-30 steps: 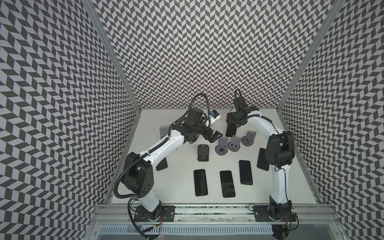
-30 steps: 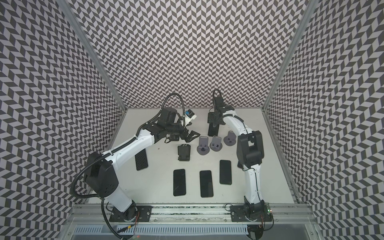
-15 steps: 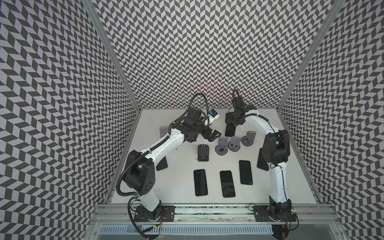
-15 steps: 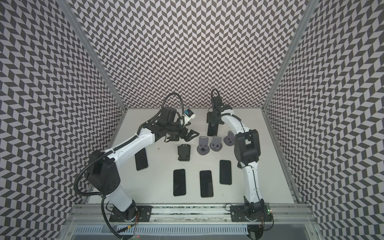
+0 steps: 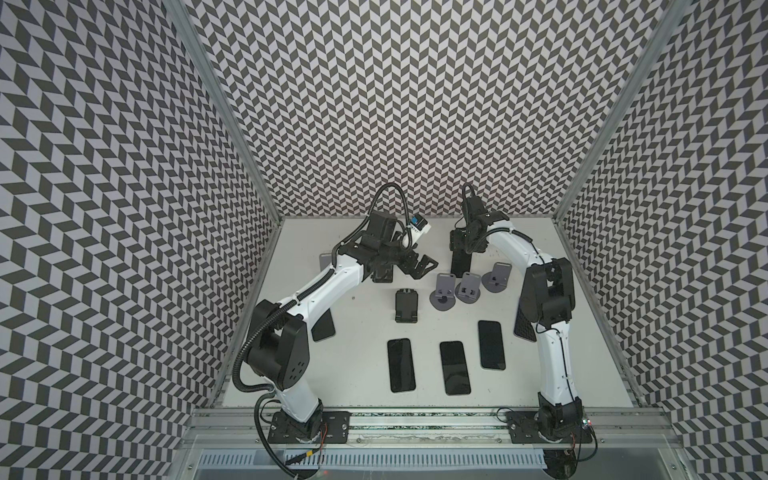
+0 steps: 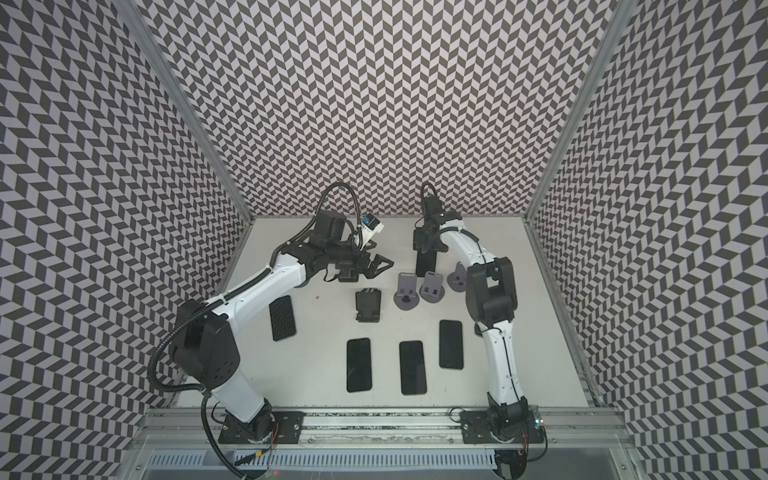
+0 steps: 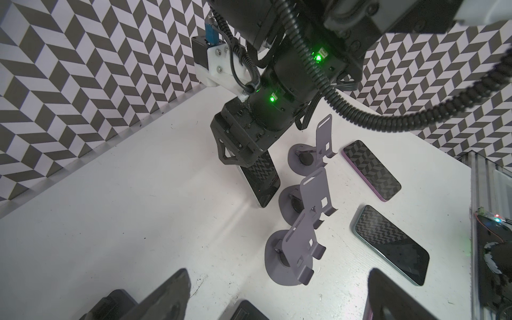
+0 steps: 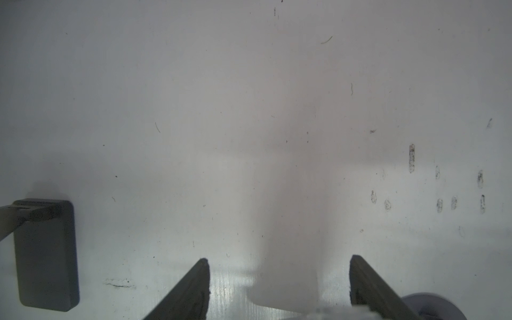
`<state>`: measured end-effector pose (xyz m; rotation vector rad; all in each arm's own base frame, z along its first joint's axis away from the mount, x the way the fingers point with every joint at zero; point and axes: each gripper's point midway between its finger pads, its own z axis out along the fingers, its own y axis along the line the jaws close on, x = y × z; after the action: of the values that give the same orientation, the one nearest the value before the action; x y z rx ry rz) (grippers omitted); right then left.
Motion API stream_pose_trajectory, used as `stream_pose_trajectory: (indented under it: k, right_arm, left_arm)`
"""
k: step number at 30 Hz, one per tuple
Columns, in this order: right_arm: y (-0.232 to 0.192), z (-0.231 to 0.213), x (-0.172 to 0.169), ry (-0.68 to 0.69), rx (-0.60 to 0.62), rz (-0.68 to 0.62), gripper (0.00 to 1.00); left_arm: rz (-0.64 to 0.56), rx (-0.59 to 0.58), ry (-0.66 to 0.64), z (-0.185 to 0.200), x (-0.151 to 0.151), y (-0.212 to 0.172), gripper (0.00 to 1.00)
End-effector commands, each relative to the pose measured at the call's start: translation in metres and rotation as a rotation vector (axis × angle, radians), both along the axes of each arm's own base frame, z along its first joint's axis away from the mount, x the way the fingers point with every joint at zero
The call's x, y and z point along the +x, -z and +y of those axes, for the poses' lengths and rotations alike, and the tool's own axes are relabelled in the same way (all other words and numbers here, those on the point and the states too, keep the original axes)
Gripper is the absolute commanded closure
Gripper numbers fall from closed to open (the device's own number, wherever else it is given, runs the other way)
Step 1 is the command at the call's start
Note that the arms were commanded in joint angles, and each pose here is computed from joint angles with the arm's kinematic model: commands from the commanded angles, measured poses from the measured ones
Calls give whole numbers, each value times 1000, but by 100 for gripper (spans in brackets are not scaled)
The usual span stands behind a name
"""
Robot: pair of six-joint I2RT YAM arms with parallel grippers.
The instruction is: Remove the phone from the phone stand
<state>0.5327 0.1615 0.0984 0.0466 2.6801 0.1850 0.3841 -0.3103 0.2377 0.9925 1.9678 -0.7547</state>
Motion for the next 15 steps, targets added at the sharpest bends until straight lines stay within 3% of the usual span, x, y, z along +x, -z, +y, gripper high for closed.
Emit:
stream_pose_trajectory:
  k: [1, 15]
  right_arm:
    - [-10, 2, 12, -7, -14, -50, 46]
    - [-23, 4, 17, -7, -8, -79, 45]
  left_arm:
    - [-22, -42, 14, -3, 6, -15, 0]
    - [-1, -49, 10, 0, 9, -9, 0]
